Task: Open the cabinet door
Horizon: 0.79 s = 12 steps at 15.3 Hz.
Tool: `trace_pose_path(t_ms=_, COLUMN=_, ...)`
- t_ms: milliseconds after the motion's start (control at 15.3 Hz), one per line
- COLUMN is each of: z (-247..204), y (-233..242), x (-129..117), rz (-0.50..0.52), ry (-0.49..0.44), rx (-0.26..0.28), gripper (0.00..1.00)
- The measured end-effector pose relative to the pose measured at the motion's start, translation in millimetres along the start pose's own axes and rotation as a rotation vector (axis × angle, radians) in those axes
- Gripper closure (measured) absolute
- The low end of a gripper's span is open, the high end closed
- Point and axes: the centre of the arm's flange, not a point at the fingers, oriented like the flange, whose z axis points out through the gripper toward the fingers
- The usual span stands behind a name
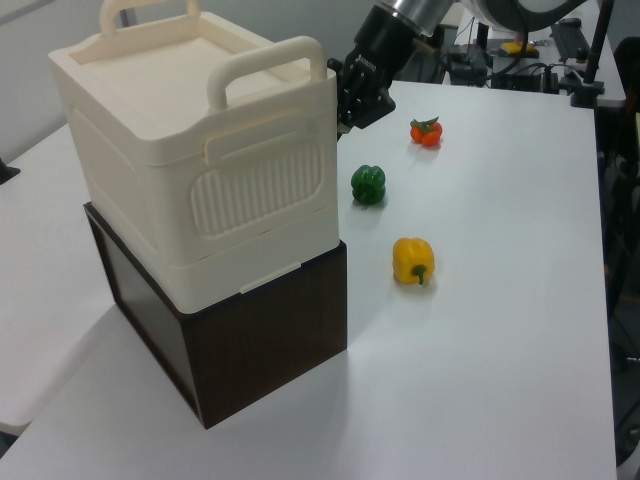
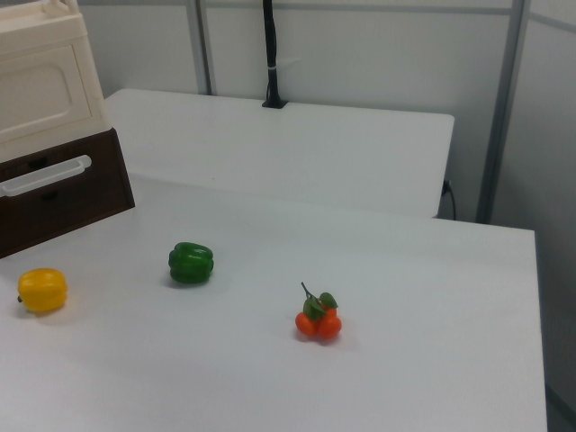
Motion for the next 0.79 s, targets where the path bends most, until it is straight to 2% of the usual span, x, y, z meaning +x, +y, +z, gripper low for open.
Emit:
trace_pose_path(t_ms=262, z=-5, y=3, x=-3, rz=0.016, ry=-0.029, rx=0.014, gripper=0.85)
trace_pose_path(t_ms=787, z=-38, y=24, x=-32, rz=0.062, ry=-0.174, rx=0.058, gripper=0.85)
